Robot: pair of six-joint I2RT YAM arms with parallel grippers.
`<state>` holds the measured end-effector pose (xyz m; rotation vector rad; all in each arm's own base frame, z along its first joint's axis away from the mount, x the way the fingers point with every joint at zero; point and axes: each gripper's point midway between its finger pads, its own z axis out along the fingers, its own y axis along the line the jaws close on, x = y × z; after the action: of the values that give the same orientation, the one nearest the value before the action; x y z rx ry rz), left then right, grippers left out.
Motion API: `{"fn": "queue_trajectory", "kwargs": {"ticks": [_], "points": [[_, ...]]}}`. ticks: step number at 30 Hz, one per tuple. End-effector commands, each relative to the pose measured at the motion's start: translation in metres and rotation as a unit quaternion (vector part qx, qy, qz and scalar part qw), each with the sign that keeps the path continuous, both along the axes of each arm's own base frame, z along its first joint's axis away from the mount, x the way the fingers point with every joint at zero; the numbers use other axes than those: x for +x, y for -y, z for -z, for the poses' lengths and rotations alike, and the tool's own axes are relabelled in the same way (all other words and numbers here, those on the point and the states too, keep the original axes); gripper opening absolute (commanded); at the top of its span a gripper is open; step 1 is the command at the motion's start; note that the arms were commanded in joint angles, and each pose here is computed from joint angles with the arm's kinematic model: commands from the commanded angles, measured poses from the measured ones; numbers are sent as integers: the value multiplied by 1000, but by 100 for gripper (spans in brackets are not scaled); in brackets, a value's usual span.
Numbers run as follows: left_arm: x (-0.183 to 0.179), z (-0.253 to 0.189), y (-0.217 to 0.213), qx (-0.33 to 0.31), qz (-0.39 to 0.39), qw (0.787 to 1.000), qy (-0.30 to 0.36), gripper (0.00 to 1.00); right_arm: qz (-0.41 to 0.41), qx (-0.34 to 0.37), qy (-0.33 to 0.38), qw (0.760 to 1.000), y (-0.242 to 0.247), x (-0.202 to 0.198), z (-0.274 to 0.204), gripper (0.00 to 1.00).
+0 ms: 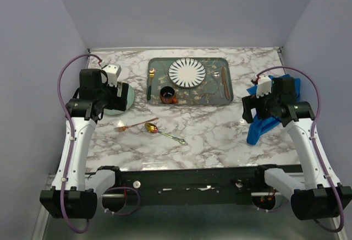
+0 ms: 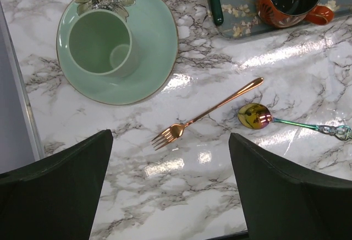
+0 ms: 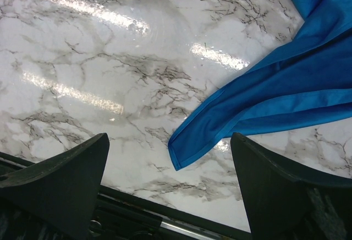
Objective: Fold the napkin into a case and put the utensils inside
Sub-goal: Move the crumpled napkin to the corner of the board.
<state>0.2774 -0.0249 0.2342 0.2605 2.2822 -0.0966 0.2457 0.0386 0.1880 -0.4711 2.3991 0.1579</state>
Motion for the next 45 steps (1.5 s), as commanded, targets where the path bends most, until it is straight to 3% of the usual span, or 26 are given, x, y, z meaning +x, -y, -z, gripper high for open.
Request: {"fn": "queue_trajectory", "kwargs": {"ticks": [1, 7, 13, 22, 29, 34, 45], "points": [[16, -27, 1, 18, 21, 999, 41, 99, -15, -2, -11, 1000, -1, 1, -4, 100], [25, -29, 16, 26, 55, 997, 45, 99, -37, -18, -56, 998, 1, 5, 17, 100], [29, -10, 64, 57, 120, 990, 36, 99, -75, -35, -115, 990, 2, 6, 48, 100], [29, 27, 123, 53, 202, 978, 10, 99, -90, -52, -191, 976, 7, 13, 96, 100], [27, 47, 135, 44, 220, 975, -4, 99, -137, -86, -257, 953, 20, -26, 128, 97], [26, 54, 138, 37, 226, 973, -8, 99, -166, -131, -293, 933, 38, -50, 144, 88], [25, 61, 140, 34, 230, 973, -10, 99, -190, -204, -302, 912, 64, -59, 164, 82]]}}
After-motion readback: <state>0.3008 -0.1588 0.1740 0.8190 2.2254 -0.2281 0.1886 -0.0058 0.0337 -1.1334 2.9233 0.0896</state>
